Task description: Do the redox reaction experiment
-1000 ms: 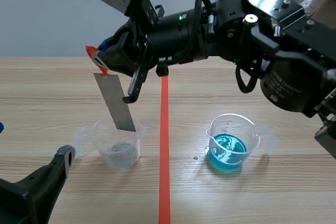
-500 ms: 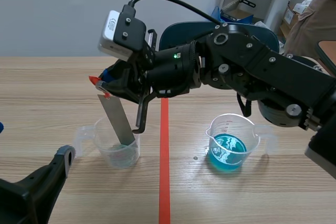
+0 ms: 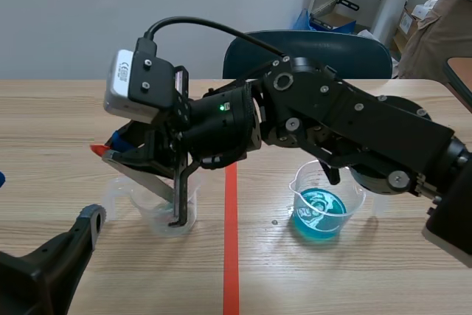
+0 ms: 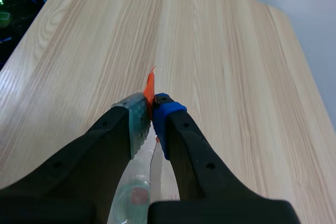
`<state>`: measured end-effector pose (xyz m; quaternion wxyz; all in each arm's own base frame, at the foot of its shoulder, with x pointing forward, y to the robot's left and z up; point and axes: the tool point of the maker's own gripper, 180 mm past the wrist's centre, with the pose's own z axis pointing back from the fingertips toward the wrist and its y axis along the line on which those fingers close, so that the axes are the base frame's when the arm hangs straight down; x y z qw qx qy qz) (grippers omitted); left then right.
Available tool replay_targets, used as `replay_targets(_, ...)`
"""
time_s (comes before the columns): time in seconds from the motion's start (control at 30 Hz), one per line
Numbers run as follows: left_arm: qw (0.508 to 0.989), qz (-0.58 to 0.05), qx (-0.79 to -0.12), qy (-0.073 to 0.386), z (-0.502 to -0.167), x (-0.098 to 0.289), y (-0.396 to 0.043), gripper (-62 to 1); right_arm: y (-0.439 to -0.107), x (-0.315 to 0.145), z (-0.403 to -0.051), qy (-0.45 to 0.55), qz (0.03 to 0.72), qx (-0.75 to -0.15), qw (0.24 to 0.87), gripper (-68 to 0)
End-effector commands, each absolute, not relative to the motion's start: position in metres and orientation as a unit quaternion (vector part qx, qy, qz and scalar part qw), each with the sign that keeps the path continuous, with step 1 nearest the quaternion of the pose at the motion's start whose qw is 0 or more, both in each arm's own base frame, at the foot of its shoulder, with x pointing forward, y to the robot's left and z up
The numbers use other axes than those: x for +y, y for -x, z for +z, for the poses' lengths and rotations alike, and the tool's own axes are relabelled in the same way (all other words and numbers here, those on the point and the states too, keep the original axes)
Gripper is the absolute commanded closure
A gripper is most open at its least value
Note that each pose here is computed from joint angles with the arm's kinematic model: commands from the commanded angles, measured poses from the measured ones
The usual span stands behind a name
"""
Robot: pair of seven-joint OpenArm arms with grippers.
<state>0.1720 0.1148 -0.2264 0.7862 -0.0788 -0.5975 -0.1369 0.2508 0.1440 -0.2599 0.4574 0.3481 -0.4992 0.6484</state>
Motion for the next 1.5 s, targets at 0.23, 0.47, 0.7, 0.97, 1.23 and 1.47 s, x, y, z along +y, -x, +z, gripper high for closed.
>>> replay_targets(0.23,0.778,-0.136,-0.608,0.083,-0.2189,0.1124,-0.1739,-62.3,-0.2499,0.1454,-0.2591,-0.340,0.664,-0.492,0.449,-9.0)
replay_targets(0.47,0.778,-0.136,-0.608,0.083,-0.2189,0.1124,-0.1739,-62.3,-0.2501,0.1452,-0.2597,-0.338,0.664,-0.491,0.450,-31.1)
replay_targets(0.7,0.778,-0.136,-0.608,0.083,-0.2189,0.1124,-0.1739,-62.3,-0.2497,0.1456,-0.2589,-0.340,0.663,-0.492,0.449,-57.9)
replay_targets(0.97,0.778,-0.136,-0.608,0.083,-0.2189,0.1124,-0.1739,-62.3,-0.2496,0.1456,-0.2589,-0.340,0.663,-0.492,0.449,-67.9)
replay_targets(1.23,0.778,-0.136,-0.608,0.083,-0.2189,0.1124,-0.1739,-62.3,-0.2495,0.1457,-0.2584,-0.342,0.662,-0.493,0.449,-67.9)
replay_targets(1.47,0.778,-0.136,-0.608,0.083,-0.2189,0.1124,-0.1739,-62.3,-0.2497,0.1456,-0.2584,-0.342,0.662,-0.493,0.450,-67.9)
